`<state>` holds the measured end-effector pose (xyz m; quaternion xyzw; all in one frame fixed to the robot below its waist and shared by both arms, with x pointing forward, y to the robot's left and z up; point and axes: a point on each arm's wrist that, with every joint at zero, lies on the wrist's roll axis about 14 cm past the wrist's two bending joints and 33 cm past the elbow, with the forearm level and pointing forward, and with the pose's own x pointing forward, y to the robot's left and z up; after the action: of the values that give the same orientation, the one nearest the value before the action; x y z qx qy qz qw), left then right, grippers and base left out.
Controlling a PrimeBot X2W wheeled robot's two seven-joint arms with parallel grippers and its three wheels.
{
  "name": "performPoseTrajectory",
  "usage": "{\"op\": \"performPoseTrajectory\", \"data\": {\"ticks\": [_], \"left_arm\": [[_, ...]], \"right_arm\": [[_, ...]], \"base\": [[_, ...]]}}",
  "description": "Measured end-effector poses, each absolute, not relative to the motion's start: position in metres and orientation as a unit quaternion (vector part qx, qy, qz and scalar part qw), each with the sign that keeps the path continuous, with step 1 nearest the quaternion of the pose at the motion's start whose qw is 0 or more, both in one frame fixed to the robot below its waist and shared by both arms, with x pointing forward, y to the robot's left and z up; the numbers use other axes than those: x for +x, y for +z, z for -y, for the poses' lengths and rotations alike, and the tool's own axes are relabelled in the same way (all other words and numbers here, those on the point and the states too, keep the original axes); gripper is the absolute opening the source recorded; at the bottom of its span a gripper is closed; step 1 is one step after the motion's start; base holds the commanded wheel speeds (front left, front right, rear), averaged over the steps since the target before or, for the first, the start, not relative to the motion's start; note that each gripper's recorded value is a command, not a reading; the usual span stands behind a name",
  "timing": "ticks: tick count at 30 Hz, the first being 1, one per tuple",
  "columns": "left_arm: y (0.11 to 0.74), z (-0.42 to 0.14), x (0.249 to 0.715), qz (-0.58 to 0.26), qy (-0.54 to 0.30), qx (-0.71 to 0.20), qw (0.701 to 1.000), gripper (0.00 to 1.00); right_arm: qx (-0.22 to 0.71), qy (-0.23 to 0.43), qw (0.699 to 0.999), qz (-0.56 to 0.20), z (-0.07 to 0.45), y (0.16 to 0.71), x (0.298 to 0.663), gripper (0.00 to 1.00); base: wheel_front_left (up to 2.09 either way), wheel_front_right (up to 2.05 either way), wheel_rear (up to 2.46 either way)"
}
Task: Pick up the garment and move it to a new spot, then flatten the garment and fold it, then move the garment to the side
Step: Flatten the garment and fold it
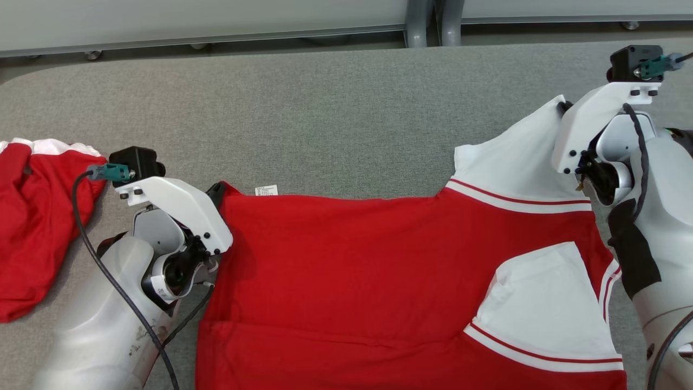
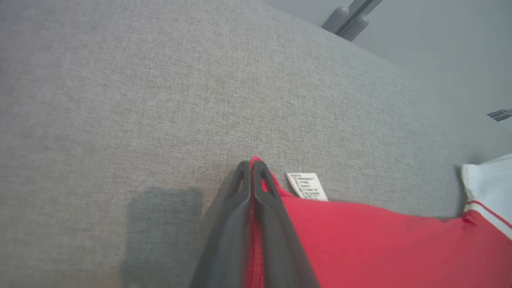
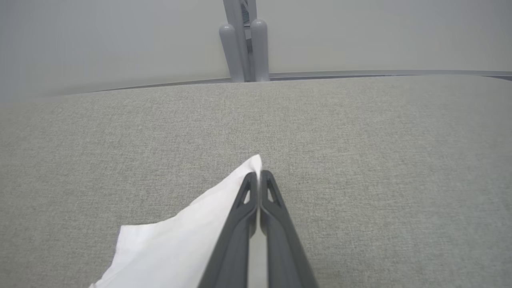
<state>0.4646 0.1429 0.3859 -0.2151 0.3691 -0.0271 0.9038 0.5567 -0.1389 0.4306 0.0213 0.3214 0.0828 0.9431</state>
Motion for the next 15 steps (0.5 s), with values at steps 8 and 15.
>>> {"op": "performPoseTrajectory", "data": {"ticks": [8, 15], "left_arm": [[0.386, -0.145, 0.466, -0.362, -0.016, -0.271, 0.892, 0.0], [0.387, -0.153, 0.46, -0.356, -0.009, -0.287, 0.889, 0.0]], "right_arm": [[0.012, 0.069, 0.953, -0.294, 0.163, 0.44, 0.554, 0.0], [0.018, 0.068, 0.959, -0.273, 0.166, 0.448, 0.549, 0.0]], "base": [[0.0, 0.0, 0.0], [0.0, 0.0, 0.0]]}}
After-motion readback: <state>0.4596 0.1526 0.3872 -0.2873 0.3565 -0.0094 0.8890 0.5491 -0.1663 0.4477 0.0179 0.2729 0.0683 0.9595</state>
